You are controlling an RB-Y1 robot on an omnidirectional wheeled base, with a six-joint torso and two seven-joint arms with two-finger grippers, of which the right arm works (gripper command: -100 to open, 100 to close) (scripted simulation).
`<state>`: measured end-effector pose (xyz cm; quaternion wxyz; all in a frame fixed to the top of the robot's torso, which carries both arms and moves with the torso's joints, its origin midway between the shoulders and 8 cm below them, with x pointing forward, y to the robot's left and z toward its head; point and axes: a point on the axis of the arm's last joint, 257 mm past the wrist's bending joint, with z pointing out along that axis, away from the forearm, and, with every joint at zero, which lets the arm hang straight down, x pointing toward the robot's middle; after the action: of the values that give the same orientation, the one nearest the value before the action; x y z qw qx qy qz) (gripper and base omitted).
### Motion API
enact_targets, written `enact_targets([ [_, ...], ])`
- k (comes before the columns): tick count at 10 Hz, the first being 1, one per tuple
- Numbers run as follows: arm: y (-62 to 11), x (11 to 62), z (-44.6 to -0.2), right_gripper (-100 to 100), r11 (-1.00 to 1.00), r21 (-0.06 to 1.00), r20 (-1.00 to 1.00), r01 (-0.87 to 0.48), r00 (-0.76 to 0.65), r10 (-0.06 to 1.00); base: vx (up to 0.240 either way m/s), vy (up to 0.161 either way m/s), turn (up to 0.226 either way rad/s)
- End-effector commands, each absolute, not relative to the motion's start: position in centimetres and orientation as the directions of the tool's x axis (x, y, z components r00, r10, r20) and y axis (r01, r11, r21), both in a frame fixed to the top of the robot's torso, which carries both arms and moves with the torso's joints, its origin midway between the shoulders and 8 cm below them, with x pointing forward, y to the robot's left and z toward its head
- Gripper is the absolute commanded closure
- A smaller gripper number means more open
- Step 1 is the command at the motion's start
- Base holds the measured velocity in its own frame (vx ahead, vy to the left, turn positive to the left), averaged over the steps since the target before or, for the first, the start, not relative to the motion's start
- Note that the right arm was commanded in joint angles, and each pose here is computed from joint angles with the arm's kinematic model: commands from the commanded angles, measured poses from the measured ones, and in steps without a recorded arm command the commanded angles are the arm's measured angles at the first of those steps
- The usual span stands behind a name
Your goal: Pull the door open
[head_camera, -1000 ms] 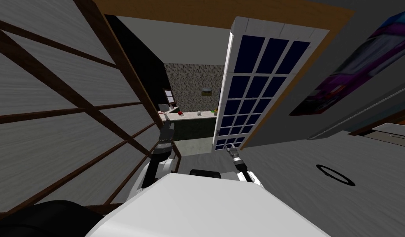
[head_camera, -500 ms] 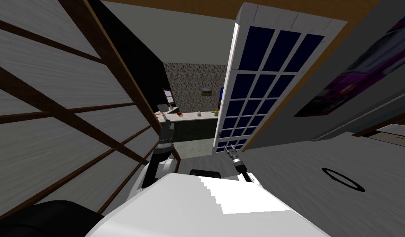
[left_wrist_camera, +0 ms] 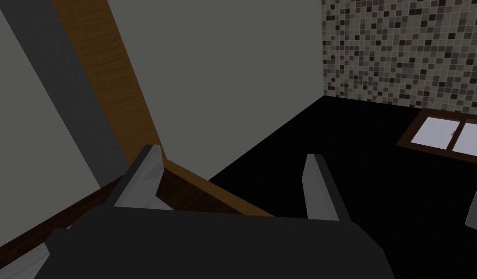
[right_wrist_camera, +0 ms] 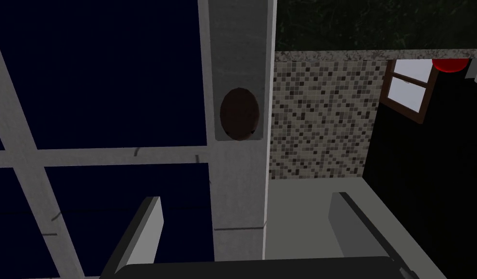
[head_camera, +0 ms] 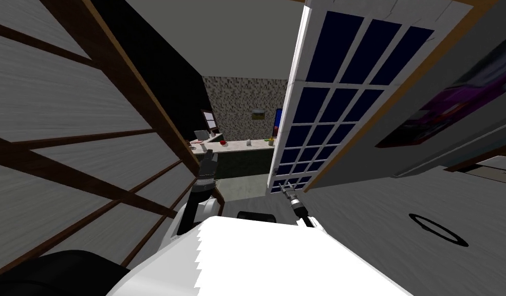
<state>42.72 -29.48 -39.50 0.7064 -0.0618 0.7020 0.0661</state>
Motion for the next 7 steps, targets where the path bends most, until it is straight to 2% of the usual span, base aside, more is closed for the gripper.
enact_targets([
  [1, -31.1, 42.1, -39.7, -100, 0.988, 0.007, -1.000, -0.155, 0.003, 0.008, 0.116, 0.090, 0.198],
  [5, -35.2, 40.5, -39.9, -100, 0.996, 0.008, -1.000, -0.092, -0.001, 0.008, 0.174, 0.077, 0.173],
  [7, -36.4, 40.0, -39.9, -100, 0.997, 0.008, -1.000, -0.073, -0.002, 0.008, 0.132, 0.044, 0.065],
])
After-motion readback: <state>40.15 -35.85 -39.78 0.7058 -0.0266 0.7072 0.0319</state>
